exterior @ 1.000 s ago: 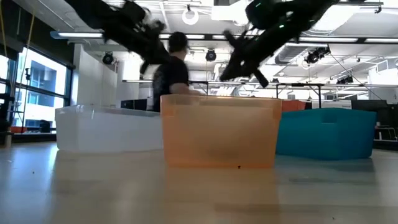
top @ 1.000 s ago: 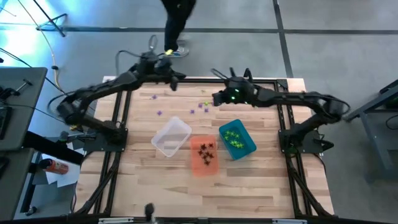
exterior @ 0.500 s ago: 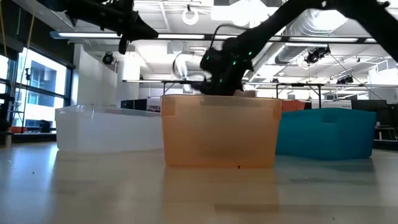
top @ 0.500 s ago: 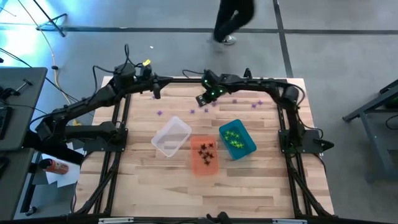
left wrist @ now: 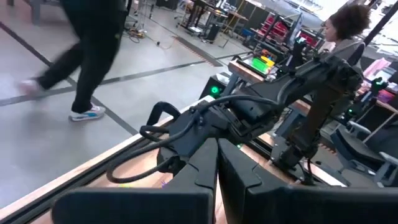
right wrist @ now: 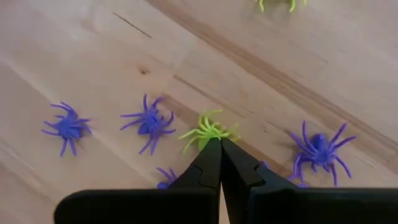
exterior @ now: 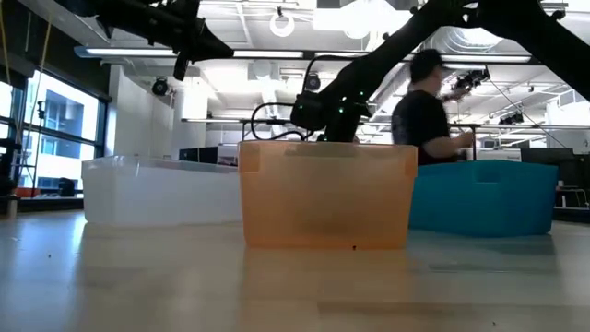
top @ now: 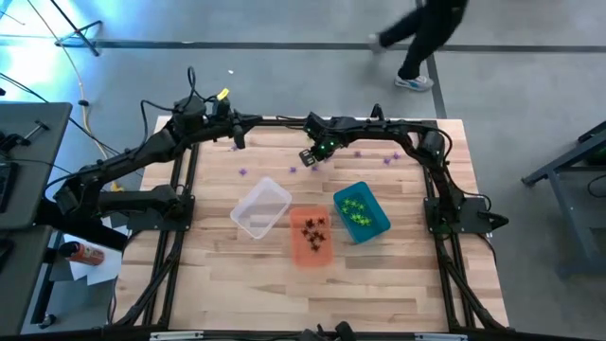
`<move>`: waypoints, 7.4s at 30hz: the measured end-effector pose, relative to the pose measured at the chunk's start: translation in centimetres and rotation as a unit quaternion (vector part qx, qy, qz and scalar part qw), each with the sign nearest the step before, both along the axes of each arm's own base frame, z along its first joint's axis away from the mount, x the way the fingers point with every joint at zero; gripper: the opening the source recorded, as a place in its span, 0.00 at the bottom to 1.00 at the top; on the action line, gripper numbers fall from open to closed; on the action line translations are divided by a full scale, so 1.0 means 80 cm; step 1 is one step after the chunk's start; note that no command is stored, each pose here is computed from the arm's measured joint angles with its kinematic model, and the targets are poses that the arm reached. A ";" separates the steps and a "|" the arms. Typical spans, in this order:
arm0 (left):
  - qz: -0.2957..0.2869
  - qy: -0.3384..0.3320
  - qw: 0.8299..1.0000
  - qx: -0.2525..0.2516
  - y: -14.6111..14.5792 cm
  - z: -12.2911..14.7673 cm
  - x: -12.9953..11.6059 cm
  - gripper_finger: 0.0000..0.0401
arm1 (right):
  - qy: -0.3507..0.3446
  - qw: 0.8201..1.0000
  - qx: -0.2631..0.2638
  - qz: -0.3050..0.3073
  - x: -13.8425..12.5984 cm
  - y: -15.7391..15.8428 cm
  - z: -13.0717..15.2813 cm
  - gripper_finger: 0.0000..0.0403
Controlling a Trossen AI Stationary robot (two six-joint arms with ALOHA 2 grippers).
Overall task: Sort Halloween decoration
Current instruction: Put the green spider toy into the blue bin
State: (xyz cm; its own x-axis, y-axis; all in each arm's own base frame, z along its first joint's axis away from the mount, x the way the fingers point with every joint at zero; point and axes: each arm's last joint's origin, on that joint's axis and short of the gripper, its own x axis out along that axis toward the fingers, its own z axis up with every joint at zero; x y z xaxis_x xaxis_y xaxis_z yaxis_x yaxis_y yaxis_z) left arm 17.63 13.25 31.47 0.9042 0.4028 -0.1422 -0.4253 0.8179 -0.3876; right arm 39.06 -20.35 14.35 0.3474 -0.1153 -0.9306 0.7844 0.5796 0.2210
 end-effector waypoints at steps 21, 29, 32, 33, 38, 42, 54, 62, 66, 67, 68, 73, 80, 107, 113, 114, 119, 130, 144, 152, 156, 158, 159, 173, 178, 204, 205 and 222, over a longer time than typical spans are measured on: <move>0.000 0.046 0.998 -0.031 -0.002 -0.013 -0.002 0.00 | 0.118 0.980 0.067 0.148 -0.053 0.059 0.012 0.00; 0.003 0.051 0.998 -0.024 0.001 -0.014 -0.001 0.00 | -0.029 0.995 0.027 0.090 -0.063 0.058 0.068 0.00; 0.003 0.048 0.999 -0.022 0.001 -0.014 -0.001 0.00 | -0.060 0.994 0.018 0.091 -0.041 0.054 0.071 0.00; 0.003 0.047 0.999 -0.023 0.001 -0.014 -0.001 0.00 | -0.061 0.994 0.016 0.090 -0.034 0.053 0.067 0.01; 0.005 0.041 0.998 -0.039 0.000 -0.014 -0.001 0.00 | -0.013 0.998 -0.006 0.056 -0.013 0.040 0.050 0.11; 0.004 0.037 0.998 -0.047 0.000 -0.014 -0.001 0.00 | 0.007 0.999 -0.015 0.032 -0.001 0.031 0.043 0.26; 0.005 0.032 0.998 -0.055 0.000 -0.013 -0.001 0.00 | 0.045 0.998 -0.016 -0.028 0.008 0.033 0.015 0.44; 0.005 0.031 0.998 -0.058 0.000 -0.013 -0.001 0.00 | 0.049 0.998 0.005 -0.032 0.012 0.041 0.005 0.44; 0.005 0.032 0.998 -0.058 0.000 -0.014 -0.001 0.00 | 0.048 0.998 0.011 -0.044 0.012 0.043 0.005 0.44; 0.005 0.032 0.998 -0.058 0.000 -0.014 -0.001 0.00 | 0.049 0.998 0.012 -0.044 0.012 0.044 0.005 0.44; 0.004 0.032 0.998 -0.056 0.000 -0.014 -0.001 0.00 | 0.052 0.998 0.013 -0.043 0.012 0.044 0.005 0.43; 0.004 0.034 0.998 -0.053 0.000 -0.014 -0.001 0.00 | 0.071 0.997 0.008 -0.043 0.008 0.045 0.004 0.33; 0.003 0.036 0.998 -0.050 0.000 -0.014 -0.001 0.00 | 0.069 0.997 -0.008 -0.026 0.009 0.043 0.004 0.03; 0.003 0.036 0.998 -0.049 0.000 -0.014 -0.001 0.00 | 0.027 1.000 -0.010 0.006 0.007 0.033 0.026 0.32; 0.003 0.036 0.998 -0.050 0.000 -0.014 -0.001 0.00 | 0.020 1.000 0.005 0.009 0.007 0.034 0.026 0.32; 0.003 0.036 0.998 -0.050 0.000 -0.014 -0.001 0.00 | 0.020 1.000 0.006 0.009 0.007 0.034 0.026 0.32; 0.002 0.038 0.998 -0.046 0.000 -0.014 -0.001 0.00 | 0.020 1.000 0.003 0.018 0.008 0.034 0.026 0.32; 0.002 0.039 0.998 -0.043 0.000 -0.014 -0.001 0.00 | 0.003 0.999 -0.003 0.033 0.011 0.033 0.028 0.33; 0.002 0.037 0.998 -0.045 0.000 -0.014 -0.001 0.00 | 0.015 1.000 0.015 0.020 0.012 0.037 0.019 0.42; 0.003 0.037 0.998 -0.046 0.000 -0.013 -0.001 0.00 | 0.029 0.999 0.041 0.005 0.017 0.047 0.003 0.42; 0.004 0.037 0.998 -0.046 0.000 -0.014 -0.001 0.00 | 0.032 0.999 0.043 -0.002 0.019 0.051 -0.001 0.42; 0.004 0.037 0.998 -0.046 0.000 -0.014 -0.001 0.00 | 0.035 0.999 0.037 -0.013 0.019 0.052 -0.001 0.42; 0.004 0.037 0.998 -0.046 0.000 -0.013 -0.001 0.00 | 0.038 0.999 0.030 -0.014 0.020 0.053 -0.001 0.42; 0.004 0.037 0.998 -0.046 0.000 -0.014 -0.001 0.00 | 0.046 0.998 -0.036 0.031 0.026 0.045 0.013 0.05; 0.004 0.037 0.998 -0.047 0.000 -0.014 -0.001 0.00 | 0.032 0.996 -0.058 0.056 0.033 0.030 0.042 0.01; 0.009 0.044 0.998 -0.050 0.000 -0.015 -0.002 0.00 | -0.011 0.985 -0.026 0.168 -0.030 0.051 0.091 0.11; 0.009 0.044 0.998 -0.050 0.000 -0.015 -0.002 0.00 | 0.012 0.983 -0.024 0.181 -0.023 0.047 0.087 0.15; 0.007 0.043 0.998 -0.051 0.000 -0.015 -0.002 0.00 | 0.137 0.960 -0.032 0.243 0.054 0.018 0.027 0.46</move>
